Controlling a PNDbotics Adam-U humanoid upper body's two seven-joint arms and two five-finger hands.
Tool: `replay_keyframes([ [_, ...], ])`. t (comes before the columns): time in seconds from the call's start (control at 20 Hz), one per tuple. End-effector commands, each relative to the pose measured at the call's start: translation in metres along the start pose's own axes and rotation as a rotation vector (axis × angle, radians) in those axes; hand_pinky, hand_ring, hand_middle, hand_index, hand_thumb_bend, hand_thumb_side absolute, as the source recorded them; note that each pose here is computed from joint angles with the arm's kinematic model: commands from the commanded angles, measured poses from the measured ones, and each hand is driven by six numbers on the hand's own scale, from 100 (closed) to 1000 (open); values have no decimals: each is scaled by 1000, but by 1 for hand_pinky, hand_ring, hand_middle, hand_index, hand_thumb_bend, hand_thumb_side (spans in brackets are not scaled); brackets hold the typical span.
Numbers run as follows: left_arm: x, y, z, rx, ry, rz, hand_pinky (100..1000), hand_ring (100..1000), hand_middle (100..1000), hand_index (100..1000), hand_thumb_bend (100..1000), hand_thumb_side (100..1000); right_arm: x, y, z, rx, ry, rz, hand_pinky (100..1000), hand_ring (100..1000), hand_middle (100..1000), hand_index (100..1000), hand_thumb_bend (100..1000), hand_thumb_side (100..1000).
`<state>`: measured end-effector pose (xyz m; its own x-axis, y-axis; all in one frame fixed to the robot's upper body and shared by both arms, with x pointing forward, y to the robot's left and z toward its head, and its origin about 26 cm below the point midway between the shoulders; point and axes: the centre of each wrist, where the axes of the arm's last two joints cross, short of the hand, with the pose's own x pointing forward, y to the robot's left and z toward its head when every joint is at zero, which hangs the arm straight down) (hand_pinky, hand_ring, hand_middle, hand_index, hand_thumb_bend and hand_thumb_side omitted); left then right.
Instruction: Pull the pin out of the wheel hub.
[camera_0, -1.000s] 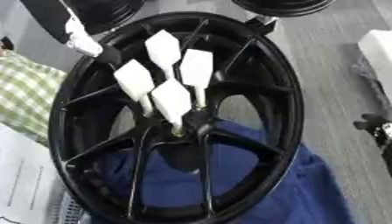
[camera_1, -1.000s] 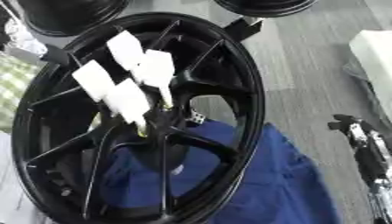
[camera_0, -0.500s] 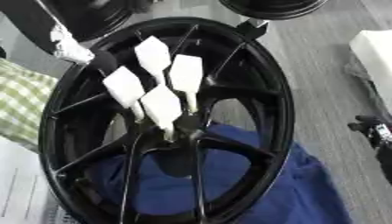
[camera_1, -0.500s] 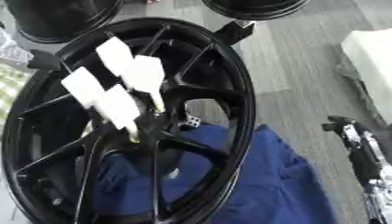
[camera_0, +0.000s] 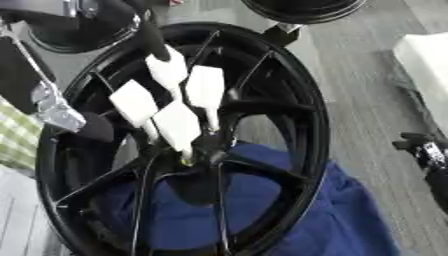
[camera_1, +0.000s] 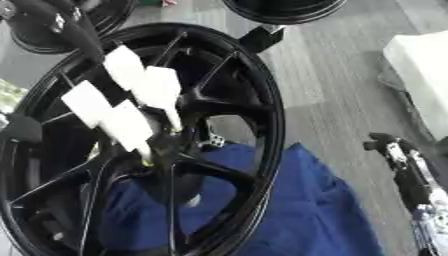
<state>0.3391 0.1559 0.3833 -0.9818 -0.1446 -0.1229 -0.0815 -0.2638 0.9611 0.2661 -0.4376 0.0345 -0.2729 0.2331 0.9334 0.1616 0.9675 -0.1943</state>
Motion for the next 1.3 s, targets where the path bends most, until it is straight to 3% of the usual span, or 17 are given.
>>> replay_keyframes([
  [0.05,4,6,12,-136,-36,-122,834,735,709,845,551,403,10,-6,-6,15,-29,31,1000,796,567,743,100,751],
  [0.3,3,-1,18,-148,-4,-123,830,730,726,846,557,373,11,-5,-7,19,-33,30,1000,795,567,743,100,751],
  [0.6,-1,-6,26,-160,55,-130,838,800,797,883,523,315,11,-3,-8,25,-36,27,1000,796,568,743,100,752],
  [1.3,-12,-7,30,-119,98,-63,819,748,728,816,359,327,11,-1,-9,28,-39,21,1000,796,568,742,100,753],
])
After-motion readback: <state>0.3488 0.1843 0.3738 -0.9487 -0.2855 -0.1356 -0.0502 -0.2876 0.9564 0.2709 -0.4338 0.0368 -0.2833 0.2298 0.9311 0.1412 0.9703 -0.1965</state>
